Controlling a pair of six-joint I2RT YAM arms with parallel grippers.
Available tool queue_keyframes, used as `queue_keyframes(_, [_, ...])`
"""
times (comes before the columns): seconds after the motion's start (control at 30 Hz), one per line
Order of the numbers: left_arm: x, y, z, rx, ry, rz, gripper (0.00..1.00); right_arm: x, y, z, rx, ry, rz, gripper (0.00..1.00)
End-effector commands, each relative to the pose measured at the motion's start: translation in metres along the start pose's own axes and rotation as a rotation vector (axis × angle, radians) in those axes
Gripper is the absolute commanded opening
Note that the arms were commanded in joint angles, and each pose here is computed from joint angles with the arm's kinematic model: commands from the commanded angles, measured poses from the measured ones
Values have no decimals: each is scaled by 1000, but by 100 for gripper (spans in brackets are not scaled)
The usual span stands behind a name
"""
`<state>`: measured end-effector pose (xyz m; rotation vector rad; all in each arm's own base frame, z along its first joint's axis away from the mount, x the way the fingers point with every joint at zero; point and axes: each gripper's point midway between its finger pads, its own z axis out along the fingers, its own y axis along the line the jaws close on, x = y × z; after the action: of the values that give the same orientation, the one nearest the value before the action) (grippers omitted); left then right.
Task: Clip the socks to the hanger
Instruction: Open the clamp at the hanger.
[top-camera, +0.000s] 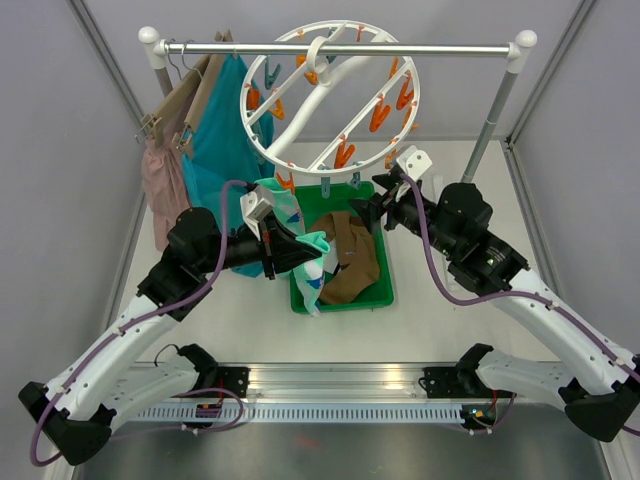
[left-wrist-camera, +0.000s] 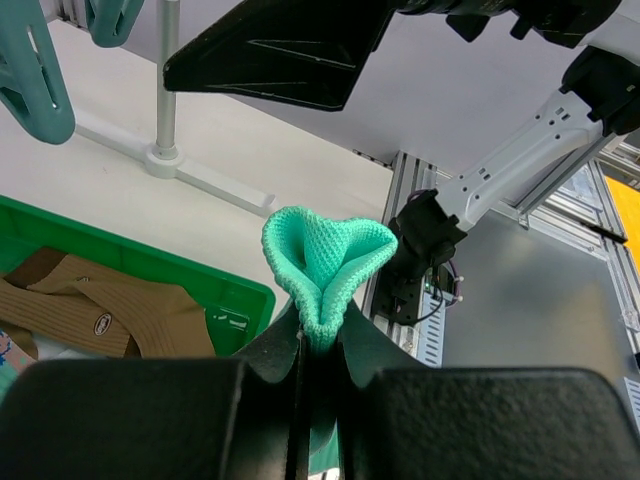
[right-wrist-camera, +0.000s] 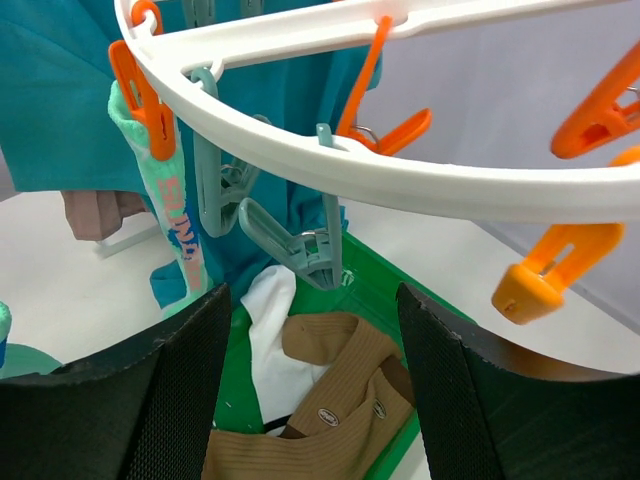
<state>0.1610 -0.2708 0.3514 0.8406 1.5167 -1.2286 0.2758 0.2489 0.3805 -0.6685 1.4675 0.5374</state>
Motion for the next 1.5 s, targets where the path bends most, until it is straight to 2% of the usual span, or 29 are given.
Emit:
queue_keyframes(0.0, [-7,-2,-3,-2,-21,49,3,-10,7,8,-45,-48,-22,73])
queue_keyframes(0.37, [-3,0,-1,-4,-10,44,3,-18,6,17,-45,-82,-29,72])
queue_keyframes(0.6, [-2,0,-1,-6,-8,45,3,-33,6,14,-35,-172,5,71])
queue_keyframes(1.03, [-1,0,-1,1,-3,44,3,-41,4,14,-20,-247,34,69])
queue_keyframes(1.47, [0,1,0,0,0,42,3,-40,3,24,-15,-248,45,62])
